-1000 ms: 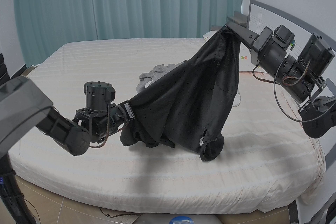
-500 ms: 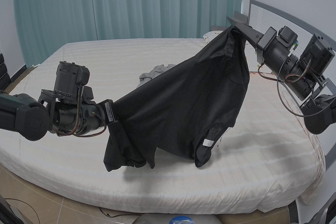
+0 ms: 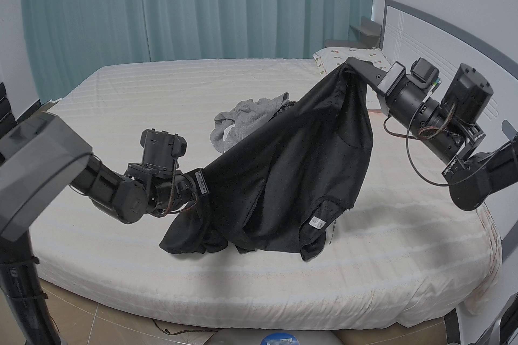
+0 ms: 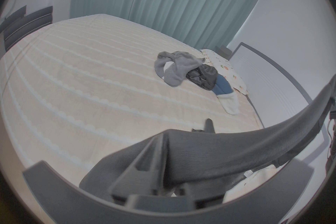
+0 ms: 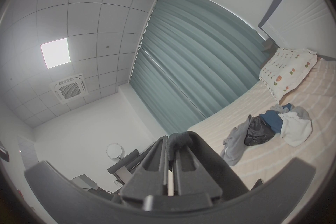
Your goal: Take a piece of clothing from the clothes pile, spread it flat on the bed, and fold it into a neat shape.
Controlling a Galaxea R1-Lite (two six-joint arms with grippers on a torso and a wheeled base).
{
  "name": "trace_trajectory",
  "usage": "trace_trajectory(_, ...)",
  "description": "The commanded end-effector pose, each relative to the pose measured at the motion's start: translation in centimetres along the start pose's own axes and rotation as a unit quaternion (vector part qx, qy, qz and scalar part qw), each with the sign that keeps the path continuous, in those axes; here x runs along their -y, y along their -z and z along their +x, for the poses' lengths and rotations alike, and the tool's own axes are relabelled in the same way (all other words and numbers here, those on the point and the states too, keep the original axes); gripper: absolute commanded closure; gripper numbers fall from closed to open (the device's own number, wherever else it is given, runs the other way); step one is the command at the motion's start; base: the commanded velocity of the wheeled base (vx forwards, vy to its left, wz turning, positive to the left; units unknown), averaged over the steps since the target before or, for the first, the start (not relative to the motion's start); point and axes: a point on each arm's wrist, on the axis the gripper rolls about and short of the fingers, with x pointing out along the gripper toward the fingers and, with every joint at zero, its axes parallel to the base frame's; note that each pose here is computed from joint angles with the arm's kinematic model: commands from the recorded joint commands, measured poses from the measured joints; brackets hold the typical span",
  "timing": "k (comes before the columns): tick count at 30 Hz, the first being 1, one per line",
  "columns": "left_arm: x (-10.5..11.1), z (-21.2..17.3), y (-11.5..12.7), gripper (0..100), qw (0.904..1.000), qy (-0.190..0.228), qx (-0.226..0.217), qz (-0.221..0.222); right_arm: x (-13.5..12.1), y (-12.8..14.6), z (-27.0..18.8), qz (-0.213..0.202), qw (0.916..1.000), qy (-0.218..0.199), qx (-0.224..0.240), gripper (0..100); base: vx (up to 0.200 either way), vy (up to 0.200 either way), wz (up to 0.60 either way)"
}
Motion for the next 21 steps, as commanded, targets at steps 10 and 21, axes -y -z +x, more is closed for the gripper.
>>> trace_trajectory(10, -0.9, 5.2, 0.3, 0, 0.9969, 0.008, 0.07, -0.035, 4.5, 2.8, 1.6, 0.008, 0.9997, 0.024, -0.008, 100, 0.0, 0.0, 0.0)
trace_trajectory(21, 2.9, -2.4, -1.8, 0, 0.9944, 0.063, 0.074, -0.041, 4.5, 2.5, 1.6, 0.022, 0.9995, 0.022, -0.003, 100, 0.0, 0.0, 0.0)
